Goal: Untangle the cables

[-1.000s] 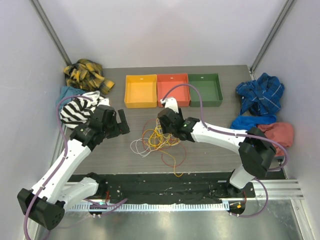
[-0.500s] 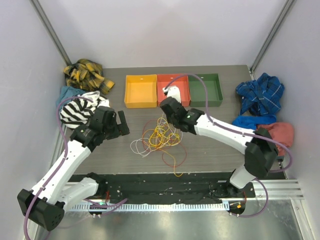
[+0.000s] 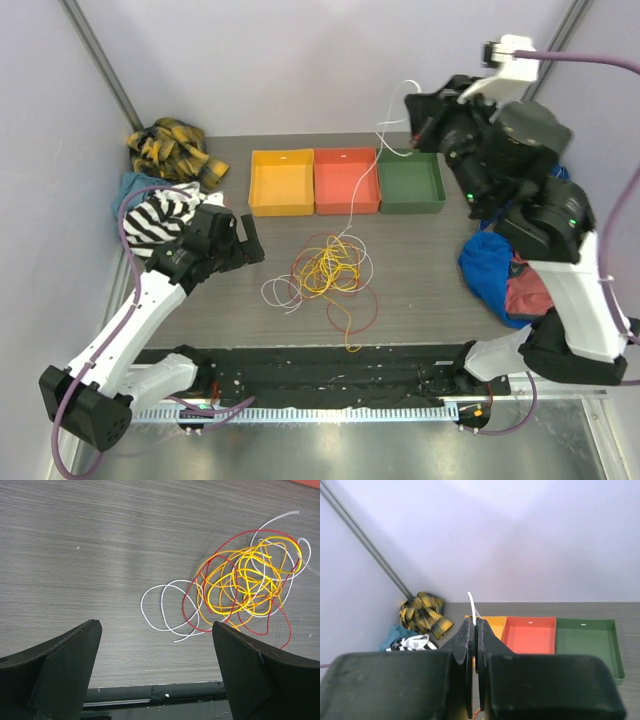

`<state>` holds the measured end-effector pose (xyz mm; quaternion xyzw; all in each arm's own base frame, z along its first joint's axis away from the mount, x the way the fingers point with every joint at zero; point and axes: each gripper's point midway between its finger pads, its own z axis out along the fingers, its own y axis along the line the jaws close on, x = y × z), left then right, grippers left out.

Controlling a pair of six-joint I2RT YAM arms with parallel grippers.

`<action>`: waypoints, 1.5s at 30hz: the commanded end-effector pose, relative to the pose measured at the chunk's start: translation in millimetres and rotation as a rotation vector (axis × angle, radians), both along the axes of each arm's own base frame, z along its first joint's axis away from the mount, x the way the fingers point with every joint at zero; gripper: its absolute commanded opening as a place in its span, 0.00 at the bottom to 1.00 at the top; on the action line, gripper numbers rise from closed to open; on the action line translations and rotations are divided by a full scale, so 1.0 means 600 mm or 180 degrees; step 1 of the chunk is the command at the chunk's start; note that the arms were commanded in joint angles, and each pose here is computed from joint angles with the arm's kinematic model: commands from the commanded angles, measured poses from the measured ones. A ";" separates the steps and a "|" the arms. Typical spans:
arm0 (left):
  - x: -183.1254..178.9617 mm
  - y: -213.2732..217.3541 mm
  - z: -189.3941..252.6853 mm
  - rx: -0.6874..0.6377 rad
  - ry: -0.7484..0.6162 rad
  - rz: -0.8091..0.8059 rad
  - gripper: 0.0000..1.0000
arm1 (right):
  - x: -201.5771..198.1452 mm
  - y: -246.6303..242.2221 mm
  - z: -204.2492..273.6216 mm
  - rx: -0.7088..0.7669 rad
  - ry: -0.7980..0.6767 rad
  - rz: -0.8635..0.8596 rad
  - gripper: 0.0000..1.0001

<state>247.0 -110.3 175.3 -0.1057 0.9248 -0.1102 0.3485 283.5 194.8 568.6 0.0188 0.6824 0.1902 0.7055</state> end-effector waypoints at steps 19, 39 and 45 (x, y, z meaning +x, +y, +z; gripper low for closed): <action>0.082 -0.206 0.126 -0.0872 -0.1077 -0.1017 1.00 | -0.012 -0.033 0.002 0.0142 -0.0002 -0.0198 0.01; 0.163 -0.389 0.055 -0.0271 -0.2227 -0.1717 1.00 | -0.018 -0.030 -0.048 0.0081 0.0133 -0.0112 0.01; 0.205 -0.392 0.030 -0.0115 -0.2155 -0.1590 0.84 | -0.033 -0.052 -0.053 0.0078 0.0132 -0.0146 0.01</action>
